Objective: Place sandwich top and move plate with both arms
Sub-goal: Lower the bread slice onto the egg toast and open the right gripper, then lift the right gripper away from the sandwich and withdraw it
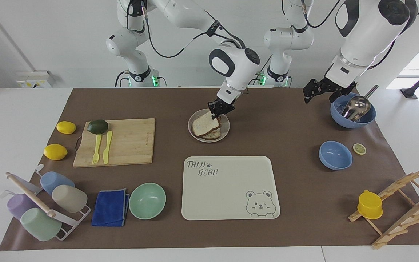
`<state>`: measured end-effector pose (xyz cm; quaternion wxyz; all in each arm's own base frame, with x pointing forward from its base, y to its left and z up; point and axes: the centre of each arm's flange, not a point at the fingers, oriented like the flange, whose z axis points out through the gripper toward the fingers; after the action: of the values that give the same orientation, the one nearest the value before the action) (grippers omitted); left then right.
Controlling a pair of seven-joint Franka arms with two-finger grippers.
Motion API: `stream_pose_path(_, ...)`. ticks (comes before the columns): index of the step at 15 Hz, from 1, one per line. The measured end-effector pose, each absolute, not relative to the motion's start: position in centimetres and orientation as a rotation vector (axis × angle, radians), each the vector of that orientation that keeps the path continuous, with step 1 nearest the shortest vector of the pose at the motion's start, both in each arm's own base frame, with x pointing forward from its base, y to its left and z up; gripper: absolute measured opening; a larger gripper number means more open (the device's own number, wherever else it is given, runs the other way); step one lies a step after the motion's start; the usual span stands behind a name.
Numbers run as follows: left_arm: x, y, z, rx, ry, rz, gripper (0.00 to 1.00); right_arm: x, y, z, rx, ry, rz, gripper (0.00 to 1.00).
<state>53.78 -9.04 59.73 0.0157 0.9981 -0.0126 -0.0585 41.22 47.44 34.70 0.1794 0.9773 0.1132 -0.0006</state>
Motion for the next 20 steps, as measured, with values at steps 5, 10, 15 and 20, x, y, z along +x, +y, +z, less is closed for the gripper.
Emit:
stream_pose_path(5,53.7,-9.0,60.0,3.105,-0.038,-0.172,1.0,41.0,48.0,34.8,2.778,0.336,0.015,0.09)
stream_pose_path(10,53.8,-8.3,60.2,3.104,-0.009,-0.155,1.0,40.8,48.4,35.0,2.792,0.35,0.032,0.09)
stream_pose_path(15,53.8,-8.2,60.2,3.104,-0.008,-0.154,1.0,40.6,48.9,34.6,2.815,0.368,0.06,0.08)
stream_pose_path(20,53.7,-8.5,59.8,3.104,-0.015,-0.165,1.0,41.0,48.5,34.3,2.826,0.349,0.056,0.45)
